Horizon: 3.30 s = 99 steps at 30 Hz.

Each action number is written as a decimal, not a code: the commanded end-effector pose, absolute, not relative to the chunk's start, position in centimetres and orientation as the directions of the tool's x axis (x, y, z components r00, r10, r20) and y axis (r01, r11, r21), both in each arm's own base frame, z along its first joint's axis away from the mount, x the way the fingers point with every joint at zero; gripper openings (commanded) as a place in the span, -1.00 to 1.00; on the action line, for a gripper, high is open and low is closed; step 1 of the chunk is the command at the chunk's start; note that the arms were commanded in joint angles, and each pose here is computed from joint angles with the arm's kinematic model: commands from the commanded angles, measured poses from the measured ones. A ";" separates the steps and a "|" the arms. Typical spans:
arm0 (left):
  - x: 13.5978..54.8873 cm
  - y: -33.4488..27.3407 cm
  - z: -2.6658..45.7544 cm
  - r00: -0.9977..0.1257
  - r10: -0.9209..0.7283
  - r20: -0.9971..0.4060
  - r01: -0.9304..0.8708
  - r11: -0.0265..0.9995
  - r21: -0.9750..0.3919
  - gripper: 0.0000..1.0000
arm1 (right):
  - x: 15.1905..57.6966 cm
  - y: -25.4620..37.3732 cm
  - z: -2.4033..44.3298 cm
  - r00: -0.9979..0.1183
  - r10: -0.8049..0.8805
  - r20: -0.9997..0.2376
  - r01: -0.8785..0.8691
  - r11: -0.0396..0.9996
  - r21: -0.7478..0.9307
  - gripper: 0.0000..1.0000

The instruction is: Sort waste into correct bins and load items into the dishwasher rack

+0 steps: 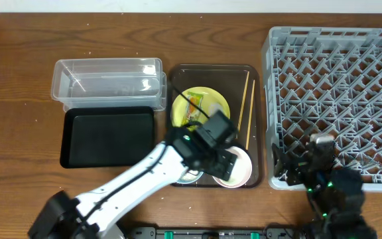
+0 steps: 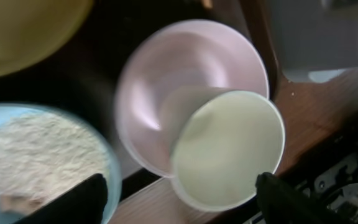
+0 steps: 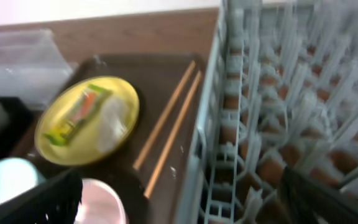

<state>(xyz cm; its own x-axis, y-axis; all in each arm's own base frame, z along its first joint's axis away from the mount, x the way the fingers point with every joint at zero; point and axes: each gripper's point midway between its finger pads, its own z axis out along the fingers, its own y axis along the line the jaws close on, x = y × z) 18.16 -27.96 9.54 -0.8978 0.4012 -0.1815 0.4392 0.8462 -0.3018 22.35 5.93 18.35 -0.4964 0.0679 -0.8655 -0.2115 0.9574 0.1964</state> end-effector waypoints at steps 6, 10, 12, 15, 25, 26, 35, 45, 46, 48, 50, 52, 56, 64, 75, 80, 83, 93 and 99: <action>18.1 -27.6 5.8 -0.917 0.383 -0.108 0.398 0.892 -0.215 0.06 | 23.0 7.0 26.7 -0.634 -0.052 -0.771 -0.288 0.942 0.173 0.99; 18.5 -27.9 6.0 -0.920 0.373 -0.125 0.392 0.892 -0.226 -0.32 | 22.9 9.1 29.4 -0.670 -0.058 -0.740 -0.365 0.894 0.260 0.99; 18.6 -27.9 6.4 -0.929 0.348 -0.129 0.369 0.898 -0.238 -0.55 | 23.3 9.5 30.2 -0.663 -0.058 -0.747 -0.381 0.884 0.270 0.98; 19.2 -27.8 8.0 -0.944 0.295 -0.146 0.326 0.901 -0.286 -0.78 | 24.1 9.7 30.5 -0.660 -0.030 -0.751 -0.370 0.882 0.290 0.99; 22.4 -24.3 19.2 -0.963 0.099 -0.252 0.244 0.720 -0.650 -0.86 | 25.7 11.4 27.5 -0.757 -0.049 -0.652 -0.387 0.837 0.387 0.84; 22.5 -23.9 20.3 -0.962 0.093 -0.258 0.251 0.680 -0.689 -0.86 | 25.6 12.4 27.5 -0.753 -0.084 -0.653 -0.444 0.797 0.410 0.82; 20.8 -21.4 29.5 -0.943 0.107 -0.314 0.330 0.203 -0.922 -0.85 | 19.9 21.0 31.8 -0.493 -0.247 -0.834 -0.870 0.133 0.475 0.89; 20.2 -21.6 30.1 -0.940 0.128 -0.316 0.334 0.158 -0.929 -0.85 | 19.3 25.0 33.0 -0.372 -0.268 -0.889 -0.925 0.024 0.380 0.90; 20.1 -21.6 30.3 -0.939 0.133 -0.316 0.334 0.142 -0.932 -0.85 | 19.3 25.1 32.8 -0.366 -0.275 -0.889 -0.928 0.030 0.373 0.84; 19.8 -21.7 30.7 -0.938 0.142 -0.317 0.334 0.118 -0.935 -0.85 | 19.2 25.5 32.4 -0.361 -0.293 -0.885 -0.930 0.043 0.365 0.75; 19.8 -21.7 30.8 -0.934 0.144 -0.326 0.342 0.110 -0.933 -0.85 | 19.0 25.7 32.3 -0.360 -0.302 -0.883 -0.930 0.042 0.365 0.72; 19.9 -21.7 30.9 -0.931 0.143 -0.335 0.351 0.108 -0.930 -0.85 | 19.0 25.7 32.3 -0.362 -0.304 -0.882 -0.929 0.042 0.367 0.72; 20.0 -21.7 31.0 -0.926 0.141 -0.349 0.364 0.105 -0.925 -0.85 | 19.0 25.6 32.0 -0.370 -0.311 -0.876 -0.927 0.054 0.372 0.83; 20.5 -21.2 31.0 -0.930 0.120 -0.348 0.361 0.113 -0.926 -0.86 | 19.7 24.9 31.8 -0.387 -0.309 -0.869 -0.922 0.095 0.376 0.32; 20.5 -21.2 31.0 -0.930 0.119 -0.348 0.361 0.115 -0.925 -0.26 | 19.9 24.2 32.6 -0.361 -0.289 -0.887 -0.933 0.122 0.340 -0.05; 20.9 -21.2 30.4 -0.932 0.107 -0.346 0.359 0.150 -0.921 0.13 | 22.7 20.6 32.4 -0.464 -0.238 -0.853 -0.862 0.342 0.374 -0.17; 21.6 -20.8 28.7 -0.946 0.076 -0.314 0.323 0.258 -0.911 0.18 | 26.0 15.3 30.7 -0.630 -0.116 -0.768 -0.636 0.645 0.425 -0.14; 22.6 -18.5 23.6 -0.977 -0.007 -0.212 0.174 0.545 -0.820 0.30 | 23.2 -4.1 21.1 -0.795 0.458 -0.398 0.469 0.880 0.076 -0.14; 22.7 -18.4 23.5 -0.977 -0.007 -0.215 0.176 0.550 -0.816 0.31 | 23.0 -4.2 18.2 -0.848 0.465 -0.257 0.479 0.878 0.007 -0.13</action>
<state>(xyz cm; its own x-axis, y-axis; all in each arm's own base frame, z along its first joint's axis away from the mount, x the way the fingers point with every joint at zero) 22.41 -18.76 23.61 -0.9824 -0.0044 -0.1867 0.1565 0.5257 -0.8362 22.78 -2.50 18.87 -0.8711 0.4136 -0.2649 0.4070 0.9097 0.0819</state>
